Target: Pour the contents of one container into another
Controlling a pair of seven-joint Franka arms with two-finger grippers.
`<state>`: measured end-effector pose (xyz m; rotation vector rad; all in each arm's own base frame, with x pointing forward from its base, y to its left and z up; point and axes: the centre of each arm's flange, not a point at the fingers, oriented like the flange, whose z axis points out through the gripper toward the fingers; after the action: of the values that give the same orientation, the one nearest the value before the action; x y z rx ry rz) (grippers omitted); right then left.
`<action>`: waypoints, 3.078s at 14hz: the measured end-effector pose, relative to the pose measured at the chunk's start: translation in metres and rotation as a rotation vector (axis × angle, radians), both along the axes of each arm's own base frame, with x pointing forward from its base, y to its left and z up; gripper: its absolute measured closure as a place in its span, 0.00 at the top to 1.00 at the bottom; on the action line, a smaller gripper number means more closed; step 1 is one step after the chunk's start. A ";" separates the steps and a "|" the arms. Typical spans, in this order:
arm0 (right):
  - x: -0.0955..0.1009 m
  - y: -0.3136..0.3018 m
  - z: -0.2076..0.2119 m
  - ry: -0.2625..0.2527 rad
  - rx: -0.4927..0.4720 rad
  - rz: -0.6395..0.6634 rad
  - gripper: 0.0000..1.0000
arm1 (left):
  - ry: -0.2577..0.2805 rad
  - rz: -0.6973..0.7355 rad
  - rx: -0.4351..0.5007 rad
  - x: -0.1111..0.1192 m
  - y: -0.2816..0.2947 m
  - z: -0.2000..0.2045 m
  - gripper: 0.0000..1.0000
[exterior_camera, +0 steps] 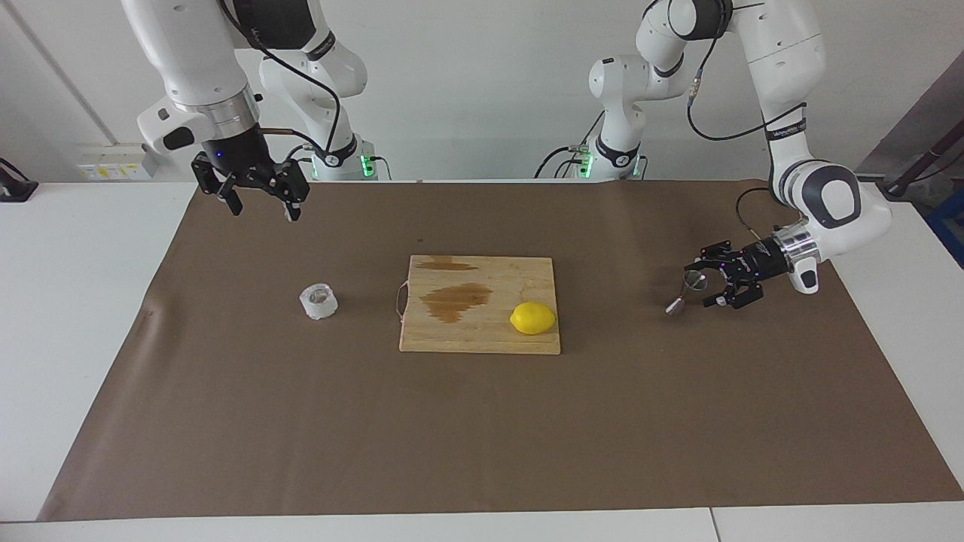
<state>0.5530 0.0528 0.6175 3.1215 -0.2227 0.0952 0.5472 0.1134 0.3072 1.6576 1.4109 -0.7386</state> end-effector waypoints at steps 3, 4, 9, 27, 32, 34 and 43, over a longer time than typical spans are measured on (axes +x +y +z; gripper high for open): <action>0.000 0.000 0.000 0.000 0.000 0.000 1.00 | 0.008 -0.002 0.006 -0.001 -0.006 -0.004 1.00; 0.000 0.000 0.000 0.000 0.000 0.000 1.00 | 0.011 -0.003 0.008 -0.001 -0.008 -0.006 1.00; 0.000 0.000 0.000 0.000 0.000 0.000 1.00 | 0.013 0.001 0.011 -0.002 -0.008 -0.006 1.00; 0.000 0.000 0.000 0.000 0.000 0.000 1.00 | 0.075 0.043 -0.008 -0.003 -0.003 0.003 1.00; 0.000 0.000 0.000 0.000 0.000 0.000 1.00 | 0.095 0.031 0.016 -0.004 -0.001 0.004 1.00; 0.000 0.000 0.000 0.000 0.000 0.000 1.00 | 0.105 0.031 0.025 -0.004 0.000 0.004 1.00; 0.000 0.000 0.000 0.000 0.000 0.000 1.00 | 0.139 0.050 0.024 -0.004 0.001 0.004 1.00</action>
<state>0.5530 0.0528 0.6175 3.1215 -0.2227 0.0952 0.5433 0.1140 0.3114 1.6093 1.5586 -0.8248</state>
